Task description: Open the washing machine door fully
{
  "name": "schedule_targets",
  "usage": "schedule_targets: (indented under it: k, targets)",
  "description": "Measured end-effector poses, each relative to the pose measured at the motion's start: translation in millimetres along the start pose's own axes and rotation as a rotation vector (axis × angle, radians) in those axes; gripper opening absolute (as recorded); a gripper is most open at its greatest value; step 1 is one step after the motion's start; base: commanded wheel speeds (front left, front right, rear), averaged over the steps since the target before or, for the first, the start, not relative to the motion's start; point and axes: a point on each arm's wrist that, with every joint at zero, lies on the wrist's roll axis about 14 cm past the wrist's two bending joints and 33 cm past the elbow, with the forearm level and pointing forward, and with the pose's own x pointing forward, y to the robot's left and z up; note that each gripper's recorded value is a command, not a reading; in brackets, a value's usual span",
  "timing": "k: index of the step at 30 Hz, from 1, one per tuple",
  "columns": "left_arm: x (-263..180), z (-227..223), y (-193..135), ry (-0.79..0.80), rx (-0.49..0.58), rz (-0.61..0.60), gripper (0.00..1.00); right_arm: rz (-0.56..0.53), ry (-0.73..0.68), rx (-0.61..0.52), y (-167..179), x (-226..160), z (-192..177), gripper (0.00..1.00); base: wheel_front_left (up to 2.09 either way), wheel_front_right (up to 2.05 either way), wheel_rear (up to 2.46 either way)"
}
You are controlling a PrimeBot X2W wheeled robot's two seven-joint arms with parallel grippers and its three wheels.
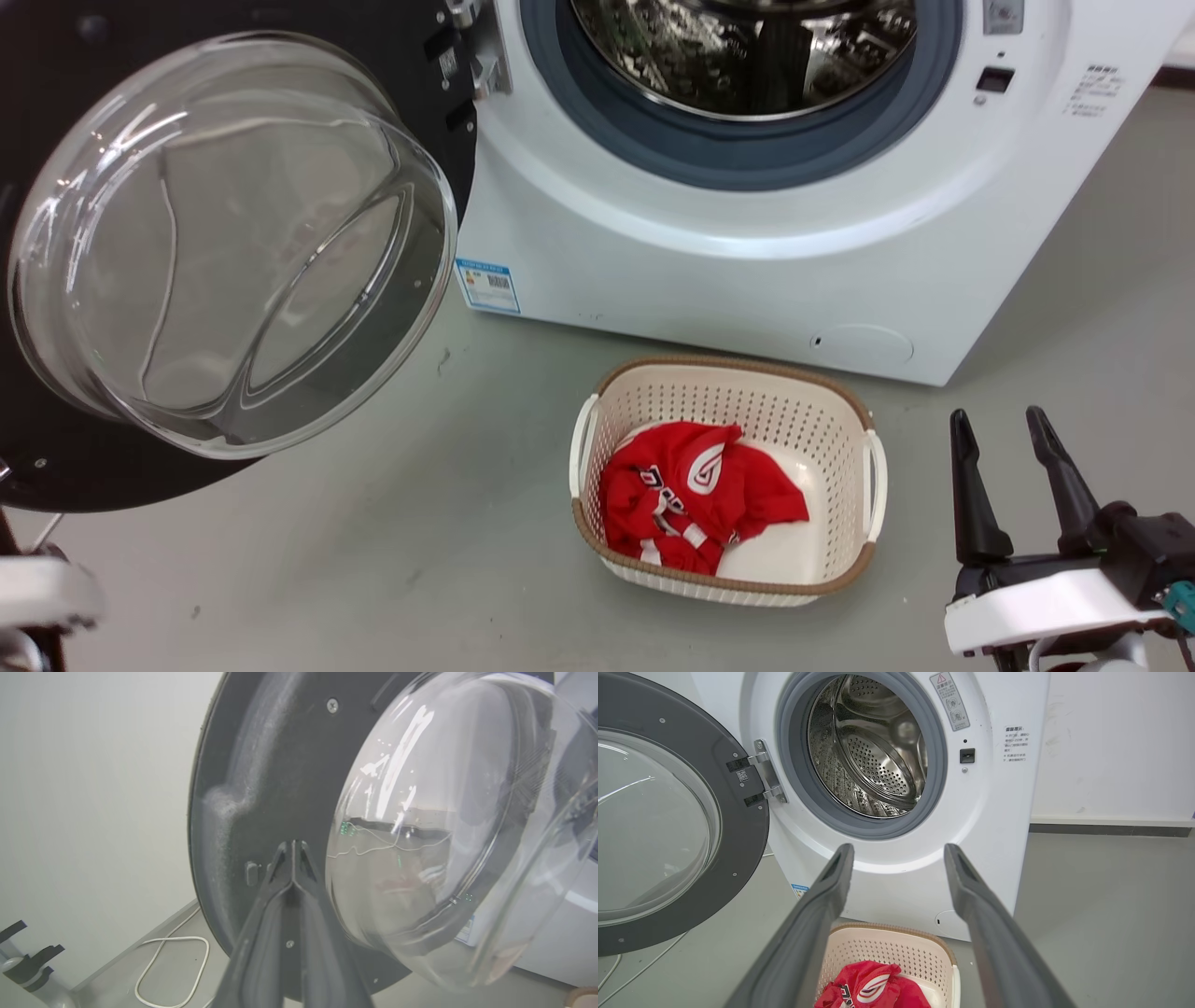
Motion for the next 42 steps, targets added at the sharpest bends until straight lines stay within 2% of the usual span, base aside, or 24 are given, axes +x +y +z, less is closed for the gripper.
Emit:
schedule_targets:
  k: [2,3,4,8,15,26,31,36,42]
  targets:
    - [-7.6,1.4,-3.7,-0.007,-0.005,-0.010,0.35,0.000,-0.006,-0.002,0.5,-2.2,2.4,1.00,0.00,0.00,0.00]
    - [-15.4,0.7,-7.1,-0.007,-0.011,-0.015,0.87,-0.001,-0.010,-0.002,0.8,-4.4,4.5,1.00,0.00,0.00,0.00]
    - [-22.7,1.4,-11.4,-0.012,-0.023,-0.021,1.00,-0.001,-0.012,-0.002,1.2,-7.2,5.6,1.00,0.00,0.00,0.00]
    - [-48.7,8.9,-35.2,-0.039,-0.070,-0.063,1.00,0.003,-0.038,-0.008,4.6,-14.5,16.6,1.00,0.00,0.00,0.00]
    - [-66.2,24.9,-61.1,-0.087,-0.105,-0.133,1.00,0.001,-0.055,-0.012,6.3,-24.7,24.1,1.00,0.00,0.00,0.00]
    - [-76.4,59.9,-169.1,-0.172,-0.211,-0.442,1.00,-0.085,-0.086,-0.058,-18.8,-48.7,39.9,1.00,0.00,0.00,0.00]
    - [-76.1,66.1,-206.1,-0.177,-0.249,-0.541,1.00,-0.135,-0.087,-0.077,-33.3,-59.8,44.3,1.00,0.00,0.00,0.00]
    - [-76.1,64.1,-225.2,-0.162,-0.266,-0.589,1.00,-0.170,-0.088,-0.085,-42.3,-69.2,46.2,1.00,0.00,0.00,0.00]
    - [-77.2,59.7,-229.6,-0.147,-0.265,-0.602,1.00,-0.176,-0.081,-0.076,-43.5,-72.1,43.7,1.00,0.00,0.00,0.00]
